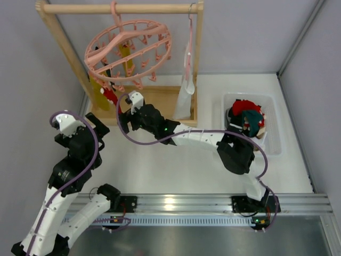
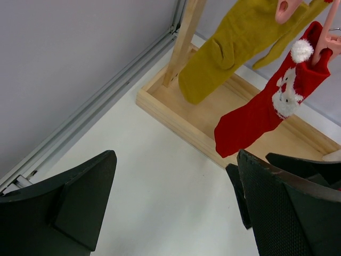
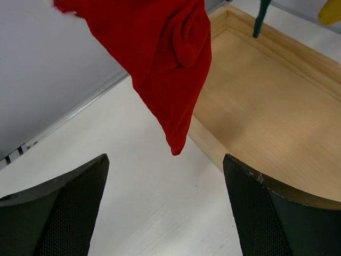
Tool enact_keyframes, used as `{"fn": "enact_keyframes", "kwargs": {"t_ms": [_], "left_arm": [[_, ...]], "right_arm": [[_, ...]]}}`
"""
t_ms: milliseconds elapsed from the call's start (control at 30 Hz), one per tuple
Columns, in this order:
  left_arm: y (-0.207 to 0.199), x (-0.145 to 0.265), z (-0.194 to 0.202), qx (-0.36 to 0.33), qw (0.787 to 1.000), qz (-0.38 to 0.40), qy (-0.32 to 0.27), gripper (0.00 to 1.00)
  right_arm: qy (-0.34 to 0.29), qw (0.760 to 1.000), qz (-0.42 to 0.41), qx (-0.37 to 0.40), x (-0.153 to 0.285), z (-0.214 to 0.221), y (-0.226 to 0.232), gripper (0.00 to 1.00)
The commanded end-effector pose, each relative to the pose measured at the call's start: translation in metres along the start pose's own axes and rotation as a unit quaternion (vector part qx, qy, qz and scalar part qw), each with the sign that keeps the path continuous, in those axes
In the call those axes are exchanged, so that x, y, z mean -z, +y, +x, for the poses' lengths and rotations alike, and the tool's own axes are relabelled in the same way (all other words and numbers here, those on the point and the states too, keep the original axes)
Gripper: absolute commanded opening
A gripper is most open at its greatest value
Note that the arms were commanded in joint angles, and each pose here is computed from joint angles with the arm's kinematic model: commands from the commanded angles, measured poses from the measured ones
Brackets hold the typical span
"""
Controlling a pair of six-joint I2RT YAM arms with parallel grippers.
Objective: Remove the socks clipped to the hanger
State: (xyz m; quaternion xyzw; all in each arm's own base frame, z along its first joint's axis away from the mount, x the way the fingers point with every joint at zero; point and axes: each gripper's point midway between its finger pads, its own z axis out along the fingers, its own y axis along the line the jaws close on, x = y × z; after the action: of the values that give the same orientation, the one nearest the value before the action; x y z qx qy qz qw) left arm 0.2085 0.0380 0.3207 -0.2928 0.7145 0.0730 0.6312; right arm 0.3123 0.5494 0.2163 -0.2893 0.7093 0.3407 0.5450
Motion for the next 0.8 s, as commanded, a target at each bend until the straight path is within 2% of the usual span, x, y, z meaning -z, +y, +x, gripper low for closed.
{"fn": "enact_keyframes", "kwargs": {"t_ms": [0,167,200,367,400,467,500,633,700,767], "left_arm": [[-0.008,-0.004,-0.004,0.013,1.000,0.009,-0.006,0.98],[-0.009,-0.005,-0.003,0.014,1.000,0.012,-0.003,0.98],[-0.008,-0.006,-0.003,0.014,1.000,0.010,-0.004,0.98],[-0.007,-0.004,-0.004,0.017,1.000,0.011,-0.006,0.98],[-0.007,-0.004,-0.005,0.018,1.000,0.013,-0.006,0.98],[-0.007,-0.004,-0.005,0.018,1.000,0.013,-0.006,0.98],[-0.007,-0.004,-0.004,0.018,1.000,0.013,-0.006,0.98],[-0.007,-0.004,-0.006,0.019,1.000,0.013,-0.008,0.98],[-0.007,-0.004,-0.007,0.018,1.000,0.012,-0.009,0.98],[-0.009,-0.003,-0.012,0.022,1.000,0.014,-0.011,0.98]], "right_arm": [[-0.045,0.999,-0.006,-0.003,-0.020,-0.026,0.006,0.84],[-0.061,0.998,0.012,-0.004,-0.048,-0.027,0.003,0.76],[-0.074,0.997,0.018,-0.008,-0.051,-0.035,0.002,0.71],[-0.100,0.993,0.060,-0.016,-0.072,-0.029,-0.015,0.58],[-0.116,0.991,0.060,-0.018,-0.074,-0.040,-0.014,0.52],[-0.115,0.991,0.066,-0.009,-0.084,-0.031,-0.020,0.45],[-0.123,0.990,0.065,-0.008,-0.086,-0.037,-0.020,0.32],[-0.136,0.988,0.070,-0.012,-0.077,-0.042,-0.021,0.07],[-0.148,0.987,0.067,-0.015,-0.068,-0.049,-0.018,0.00],[-0.156,0.985,0.066,-0.017,-0.053,-0.055,-0.014,0.00]]}}
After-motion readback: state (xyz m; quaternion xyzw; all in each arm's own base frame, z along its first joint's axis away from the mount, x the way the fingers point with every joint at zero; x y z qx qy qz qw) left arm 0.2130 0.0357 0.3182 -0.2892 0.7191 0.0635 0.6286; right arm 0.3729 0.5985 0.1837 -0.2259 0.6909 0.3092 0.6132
